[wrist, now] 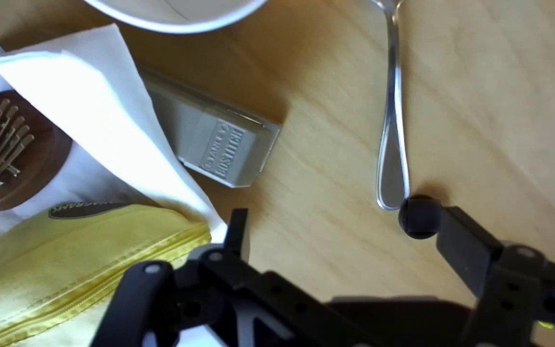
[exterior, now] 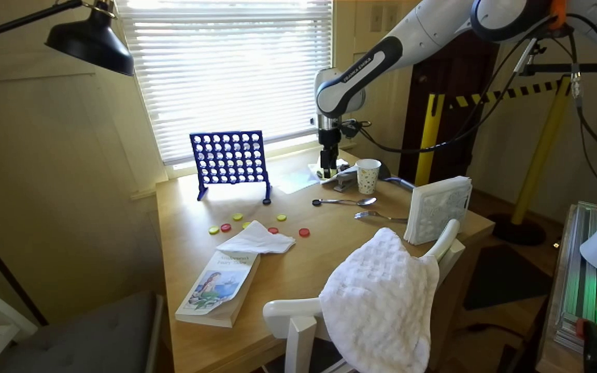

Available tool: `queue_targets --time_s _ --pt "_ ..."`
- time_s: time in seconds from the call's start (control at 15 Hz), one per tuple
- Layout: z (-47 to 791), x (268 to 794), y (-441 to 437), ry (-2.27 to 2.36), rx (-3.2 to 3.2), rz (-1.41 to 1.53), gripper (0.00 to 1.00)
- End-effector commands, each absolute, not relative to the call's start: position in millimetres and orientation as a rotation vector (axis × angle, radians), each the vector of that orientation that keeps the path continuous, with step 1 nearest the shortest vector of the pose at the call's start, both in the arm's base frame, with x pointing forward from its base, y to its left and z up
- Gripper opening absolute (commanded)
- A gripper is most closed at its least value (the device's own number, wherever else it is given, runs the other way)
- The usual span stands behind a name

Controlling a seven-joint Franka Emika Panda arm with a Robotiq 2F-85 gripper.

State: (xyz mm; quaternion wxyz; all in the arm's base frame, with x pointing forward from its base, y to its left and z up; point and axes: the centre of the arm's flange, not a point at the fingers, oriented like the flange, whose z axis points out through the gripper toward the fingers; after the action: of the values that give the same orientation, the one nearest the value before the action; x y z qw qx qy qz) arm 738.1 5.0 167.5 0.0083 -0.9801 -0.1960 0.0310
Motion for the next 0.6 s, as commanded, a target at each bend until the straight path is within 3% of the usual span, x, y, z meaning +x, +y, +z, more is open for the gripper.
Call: queue_targets --time_s 0.0,0.53 --pt "147.9 765.6 25.2 -0.617 -3.096 0.161 1.0" --pt "100.4 778.1 98.1 -0.888 -3.179 0.329 1.0"
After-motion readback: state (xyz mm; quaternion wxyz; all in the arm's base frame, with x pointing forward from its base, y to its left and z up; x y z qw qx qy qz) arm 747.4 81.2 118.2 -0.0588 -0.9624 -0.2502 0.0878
